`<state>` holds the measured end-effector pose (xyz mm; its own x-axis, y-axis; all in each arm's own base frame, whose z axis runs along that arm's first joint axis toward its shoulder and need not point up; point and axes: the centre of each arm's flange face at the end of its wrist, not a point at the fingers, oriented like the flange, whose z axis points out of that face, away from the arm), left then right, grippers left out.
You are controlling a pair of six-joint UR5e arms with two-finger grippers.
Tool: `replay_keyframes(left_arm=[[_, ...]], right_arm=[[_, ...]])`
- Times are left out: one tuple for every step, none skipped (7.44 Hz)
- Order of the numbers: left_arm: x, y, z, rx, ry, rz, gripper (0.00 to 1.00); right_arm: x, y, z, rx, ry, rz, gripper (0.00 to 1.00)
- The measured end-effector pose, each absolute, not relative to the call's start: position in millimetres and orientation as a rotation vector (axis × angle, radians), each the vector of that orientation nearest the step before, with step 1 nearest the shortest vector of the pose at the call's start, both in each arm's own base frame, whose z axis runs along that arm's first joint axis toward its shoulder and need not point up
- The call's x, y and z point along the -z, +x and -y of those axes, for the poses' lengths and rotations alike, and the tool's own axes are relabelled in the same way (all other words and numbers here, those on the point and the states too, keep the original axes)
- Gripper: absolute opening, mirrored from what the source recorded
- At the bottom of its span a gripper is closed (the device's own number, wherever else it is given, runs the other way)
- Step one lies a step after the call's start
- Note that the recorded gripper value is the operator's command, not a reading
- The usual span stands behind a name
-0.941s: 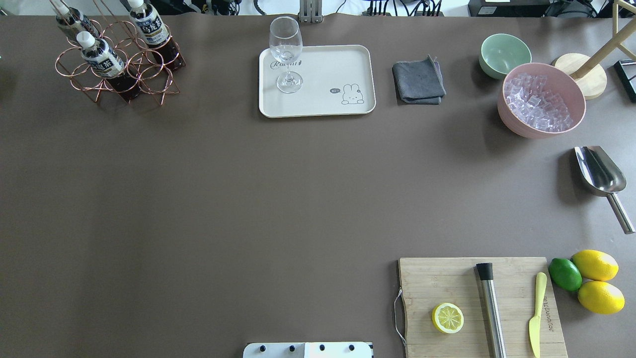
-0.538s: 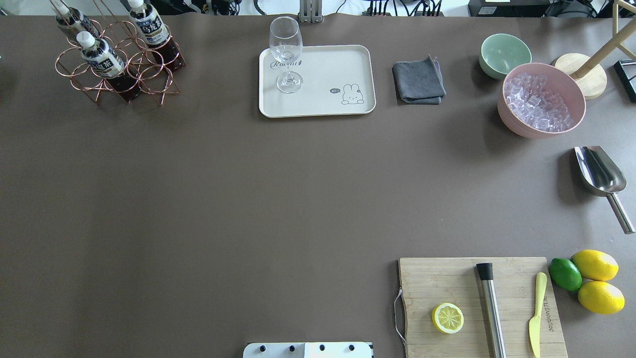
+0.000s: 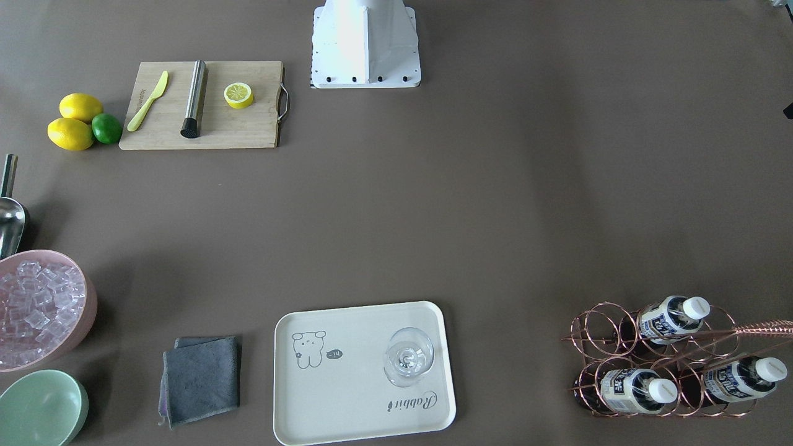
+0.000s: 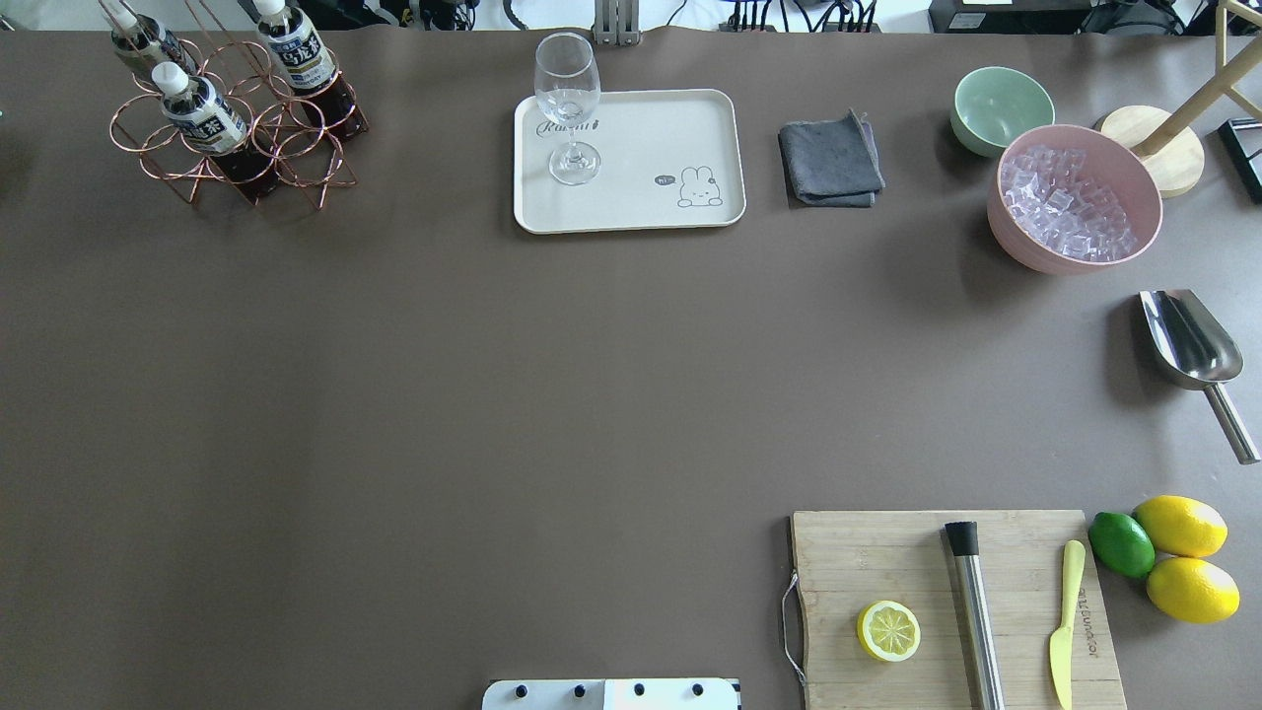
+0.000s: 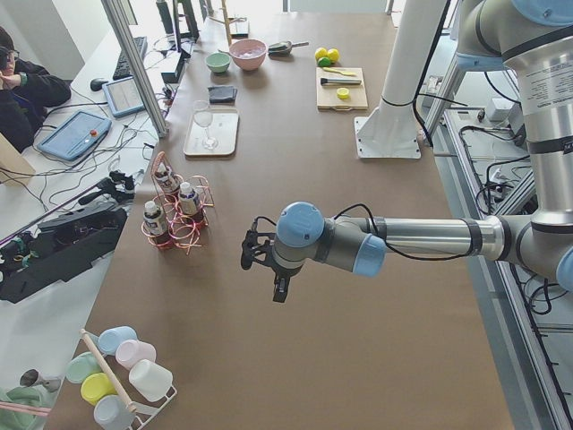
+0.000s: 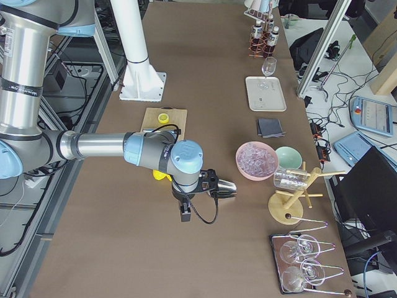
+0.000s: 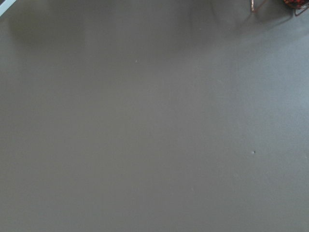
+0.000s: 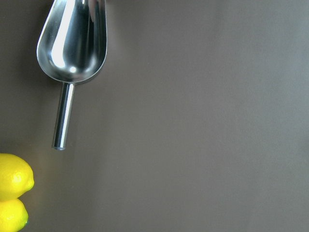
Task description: Take tea from basket to plate
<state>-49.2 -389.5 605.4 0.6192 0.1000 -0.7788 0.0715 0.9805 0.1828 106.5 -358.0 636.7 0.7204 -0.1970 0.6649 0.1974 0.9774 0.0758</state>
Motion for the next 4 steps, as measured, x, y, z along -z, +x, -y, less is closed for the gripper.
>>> replay_keyframes(left_arm=[[-590.2, -50.9, 395.6, -0.047, 0.25, -0.876, 0.98], [-580.4, -51.6, 399.8, -0.07, 0.283, -0.852, 0.98], [-572.4, -50.6, 407.7, -0.106, 0.315, -0.838, 0.98], [-561.2, -49.4, 420.0, -0.148, 0.353, -0.834, 0.98]], right_arm=[[-636.9, 106.5, 358.0, 0.218, -0.001, 0.735, 1.0], [-636.9, 106.5, 358.0, 0.218, -0.001, 0.735, 1.0], [-637.2, 106.5, 358.0, 0.218, -0.002, 0.735, 1.0], [-637.2, 106.5, 358.0, 0.218, -0.001, 0.735, 1.0]])
